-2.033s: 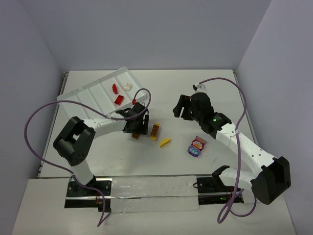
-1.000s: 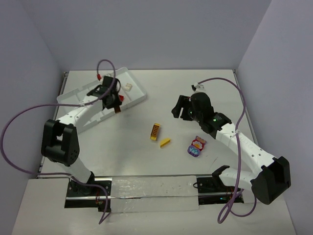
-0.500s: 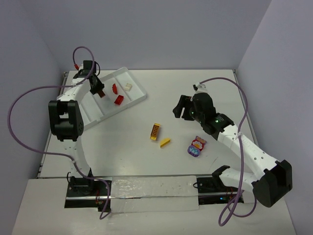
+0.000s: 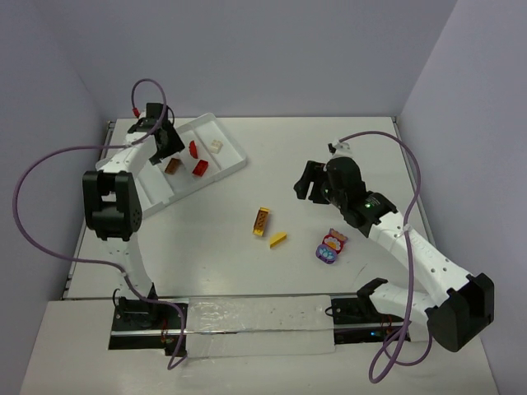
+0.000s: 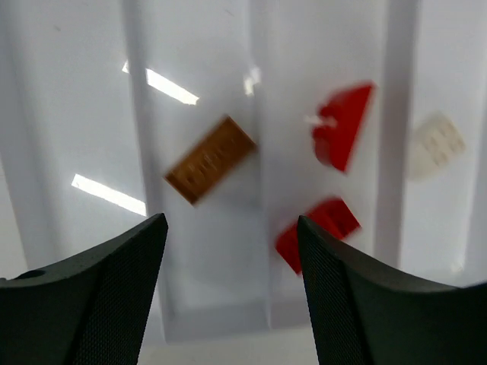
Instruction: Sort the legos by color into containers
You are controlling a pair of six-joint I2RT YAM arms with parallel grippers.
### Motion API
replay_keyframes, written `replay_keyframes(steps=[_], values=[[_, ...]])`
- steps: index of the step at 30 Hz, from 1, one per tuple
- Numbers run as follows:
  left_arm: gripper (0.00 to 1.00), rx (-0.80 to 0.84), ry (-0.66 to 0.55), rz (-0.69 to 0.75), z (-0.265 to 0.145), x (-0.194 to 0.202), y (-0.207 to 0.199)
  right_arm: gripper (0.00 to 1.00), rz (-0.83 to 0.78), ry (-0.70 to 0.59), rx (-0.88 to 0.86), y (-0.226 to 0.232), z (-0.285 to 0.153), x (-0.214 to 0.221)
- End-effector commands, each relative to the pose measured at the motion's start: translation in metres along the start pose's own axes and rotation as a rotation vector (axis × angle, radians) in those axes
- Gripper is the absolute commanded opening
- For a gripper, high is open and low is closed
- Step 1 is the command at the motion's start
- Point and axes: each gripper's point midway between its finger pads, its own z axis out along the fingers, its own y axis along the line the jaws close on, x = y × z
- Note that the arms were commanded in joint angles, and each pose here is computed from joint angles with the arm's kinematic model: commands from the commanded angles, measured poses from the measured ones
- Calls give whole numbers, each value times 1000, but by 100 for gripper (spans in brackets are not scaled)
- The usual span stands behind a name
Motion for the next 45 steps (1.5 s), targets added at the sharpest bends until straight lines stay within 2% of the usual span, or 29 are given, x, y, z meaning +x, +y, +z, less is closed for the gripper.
replay_keyframes(steps=[1, 2, 5, 6, 7, 9, 13, 18, 23, 30, 35, 42, 45], values=[[75, 226, -110, 196, -105, 37, -90, 74, 14, -46, 34, -8, -5, -9], [75, 264, -117, 214, -117, 48, -100, 74, 15, -43, 37, -8, -5, -8], [76, 445, -28, 307, -144, 117, -131, 74, 17, -60, 52, -13, -12, -10], [79, 481, -37, 323, -155, 123, -140, 74, 18, -67, 47, -12, -14, -12], [86, 525, -1, 379, -165, 150, -148, 74, 21, -80, 56, -15, -18, -13], [92, 529, 35, 444, -171, 180, -149, 74, 33, -105, 82, -21, -23, -16], [92, 589, 116, 526, -183, 239, -156, 74, 70, -156, 110, -31, -31, -22], [90, 557, 153, 579, -172, 269, -156, 74, 72, -145, 93, -27, -31, -21], [86, 510, 165, 646, -162, 289, -160, 74, 61, -128, 81, -22, -27, -22], [74, 495, 186, 661, -155, 304, -161, 74, 62, -115, 78, -22, -23, -19], [66, 471, 164, 664, -155, 301, -159, 74, 58, -105, 74, -22, -20, -16], [64, 473, 147, 649, -160, 294, -161, 74, 56, -88, 58, -19, -18, -12], [53, 472, 146, 645, -159, 294, -161, 74, 52, -82, 52, -18, -18, -11]])
